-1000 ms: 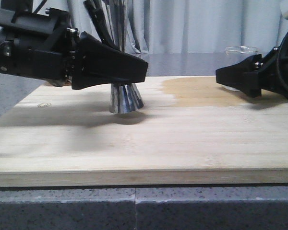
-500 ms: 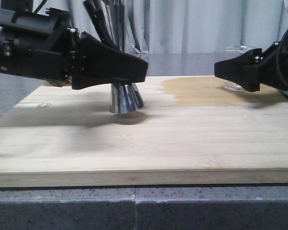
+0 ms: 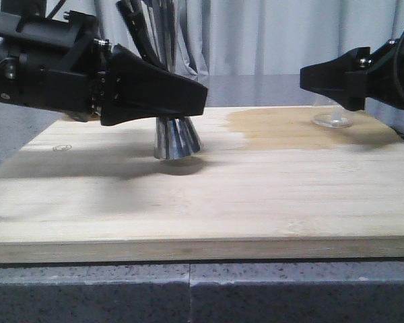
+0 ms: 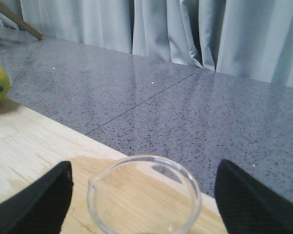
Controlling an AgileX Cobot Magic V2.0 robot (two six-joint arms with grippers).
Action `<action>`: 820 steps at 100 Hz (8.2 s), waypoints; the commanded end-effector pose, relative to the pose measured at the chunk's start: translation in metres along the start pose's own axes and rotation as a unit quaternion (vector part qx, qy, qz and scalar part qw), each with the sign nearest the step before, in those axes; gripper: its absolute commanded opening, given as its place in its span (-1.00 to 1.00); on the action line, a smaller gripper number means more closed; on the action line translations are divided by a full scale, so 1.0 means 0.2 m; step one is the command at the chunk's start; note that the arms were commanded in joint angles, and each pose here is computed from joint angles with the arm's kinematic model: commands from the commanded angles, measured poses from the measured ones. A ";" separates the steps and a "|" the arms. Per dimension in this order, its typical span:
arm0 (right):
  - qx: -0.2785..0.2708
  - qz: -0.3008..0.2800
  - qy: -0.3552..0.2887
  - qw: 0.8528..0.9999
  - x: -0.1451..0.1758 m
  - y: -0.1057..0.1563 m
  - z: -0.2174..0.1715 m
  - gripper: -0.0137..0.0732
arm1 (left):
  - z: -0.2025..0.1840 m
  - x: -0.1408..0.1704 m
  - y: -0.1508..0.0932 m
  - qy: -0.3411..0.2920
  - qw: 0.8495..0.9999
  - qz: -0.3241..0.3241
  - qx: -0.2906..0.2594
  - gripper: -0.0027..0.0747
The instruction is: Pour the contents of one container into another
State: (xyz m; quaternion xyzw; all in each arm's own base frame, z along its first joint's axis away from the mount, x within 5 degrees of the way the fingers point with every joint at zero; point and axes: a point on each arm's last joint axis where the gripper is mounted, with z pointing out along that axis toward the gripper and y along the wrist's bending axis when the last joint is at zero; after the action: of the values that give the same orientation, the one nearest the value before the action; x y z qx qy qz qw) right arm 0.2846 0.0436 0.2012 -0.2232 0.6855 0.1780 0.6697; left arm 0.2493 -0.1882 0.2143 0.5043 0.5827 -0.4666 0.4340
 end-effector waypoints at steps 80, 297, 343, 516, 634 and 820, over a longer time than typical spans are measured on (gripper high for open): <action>-0.011 -0.081 -0.243 0.967 -0.62 0.14 -0.28 0.57 | -0.06 -0.15 -0.03 -0.073 0.997 0.024 0.030 -0.93; -0.027 -0.062 -0.239 0.969 -0.64 0.17 -0.30 0.57 | -0.12 -0.23 0.16 0.044 0.997 0.038 -0.046 -0.93; -0.027 -0.062 -0.239 0.969 -0.64 0.17 -0.30 0.57 | -0.13 -0.22 0.18 0.054 0.996 0.038 -0.065 -0.93; -0.027 -0.062 -0.239 0.969 -0.64 0.17 -0.30 0.57 | -0.10 -0.16 0.21 0.062 0.996 0.018 -0.061 -0.93; -0.027 -0.062 -0.239 0.969 -0.64 0.17 -0.30 0.57 | -0.10 -0.16 0.21 0.063 0.996 0.028 -0.060 -0.93; -0.027 -0.061 -0.239 0.969 -0.64 0.17 -0.30 0.57 | -0.08 -0.10 0.24 0.070 0.996 0.014 -0.056 -0.93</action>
State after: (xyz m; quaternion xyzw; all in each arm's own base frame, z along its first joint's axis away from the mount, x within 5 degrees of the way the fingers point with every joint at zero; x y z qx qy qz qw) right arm 0.2218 0.0495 0.3128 -0.2404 0.5278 0.2000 0.7897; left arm 0.2948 -0.1726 0.2195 0.5275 0.6340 -0.3943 0.4053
